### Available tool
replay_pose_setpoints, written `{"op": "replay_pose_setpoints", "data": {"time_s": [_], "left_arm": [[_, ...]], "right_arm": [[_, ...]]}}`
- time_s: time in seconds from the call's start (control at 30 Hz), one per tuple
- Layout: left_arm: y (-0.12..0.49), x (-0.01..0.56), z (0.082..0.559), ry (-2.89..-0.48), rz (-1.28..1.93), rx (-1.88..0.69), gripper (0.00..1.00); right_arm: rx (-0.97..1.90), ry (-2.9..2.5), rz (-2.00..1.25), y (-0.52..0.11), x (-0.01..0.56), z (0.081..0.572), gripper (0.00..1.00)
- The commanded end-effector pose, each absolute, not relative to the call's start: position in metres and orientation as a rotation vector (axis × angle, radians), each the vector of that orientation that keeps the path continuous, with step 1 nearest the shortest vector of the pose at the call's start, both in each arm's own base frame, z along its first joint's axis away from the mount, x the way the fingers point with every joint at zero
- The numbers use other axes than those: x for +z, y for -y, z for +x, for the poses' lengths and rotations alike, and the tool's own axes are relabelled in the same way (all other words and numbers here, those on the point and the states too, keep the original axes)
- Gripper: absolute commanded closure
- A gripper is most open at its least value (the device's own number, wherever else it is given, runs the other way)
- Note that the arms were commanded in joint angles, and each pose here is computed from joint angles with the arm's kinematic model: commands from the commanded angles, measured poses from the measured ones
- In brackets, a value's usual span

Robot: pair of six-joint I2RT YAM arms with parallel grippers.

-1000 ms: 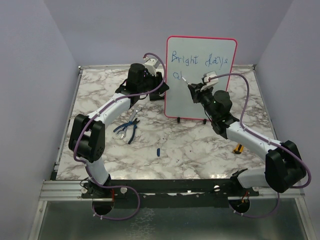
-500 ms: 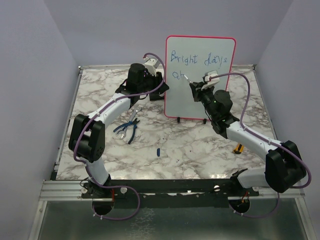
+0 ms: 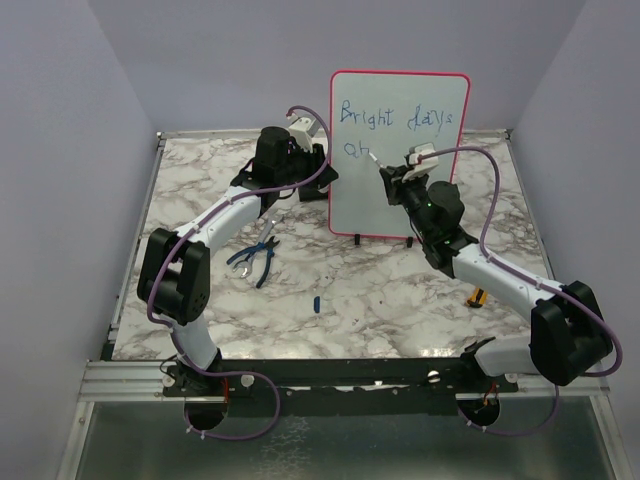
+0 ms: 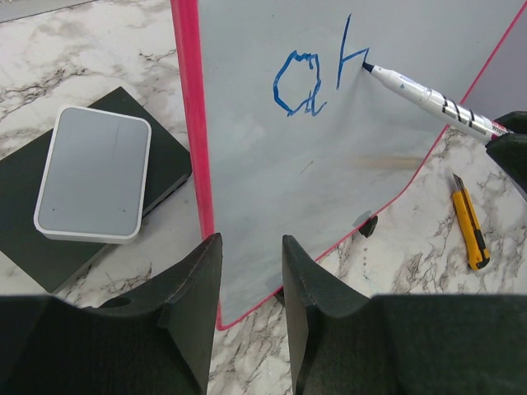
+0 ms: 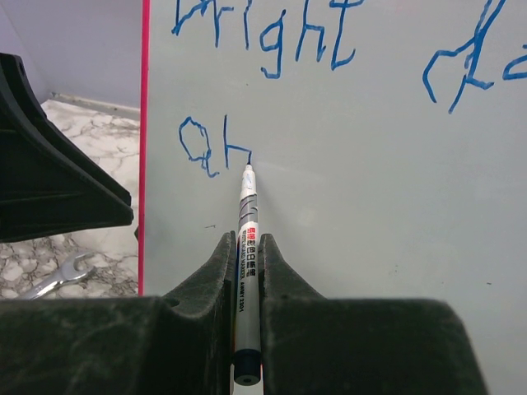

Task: Write a sentence on the whiteboard
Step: Pick up the sentence from the whiteboard.

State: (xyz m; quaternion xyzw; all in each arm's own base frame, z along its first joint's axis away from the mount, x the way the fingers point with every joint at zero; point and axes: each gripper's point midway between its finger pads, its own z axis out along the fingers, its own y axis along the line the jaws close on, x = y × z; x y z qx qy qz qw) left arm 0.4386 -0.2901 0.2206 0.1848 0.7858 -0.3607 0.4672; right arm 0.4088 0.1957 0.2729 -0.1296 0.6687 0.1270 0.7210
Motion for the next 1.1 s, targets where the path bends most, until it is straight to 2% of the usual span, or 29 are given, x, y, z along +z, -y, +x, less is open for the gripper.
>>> {"op": "replay_pose_setpoints", "data": {"time_s": [0.0,0.7,1.07], "left_arm": [[0.292,0.234,0.433,-1.897,0.48,-0.895,0.63],[0.29,0.233,0.434,-1.903,0.462,-0.886,0.64],[0.29,0.234,0.433,-1.901,0.467,-0.888,0.64]], "right_arm": [[0.292,-1.489,-0.293,-0.195,0.266,0.403,0.99],[0.354,-1.426,-0.305,-0.194,0.285,0.382,0.99],[0.287,-1.439,-0.248,-0.182,0.286,0.39,0.99]]}}
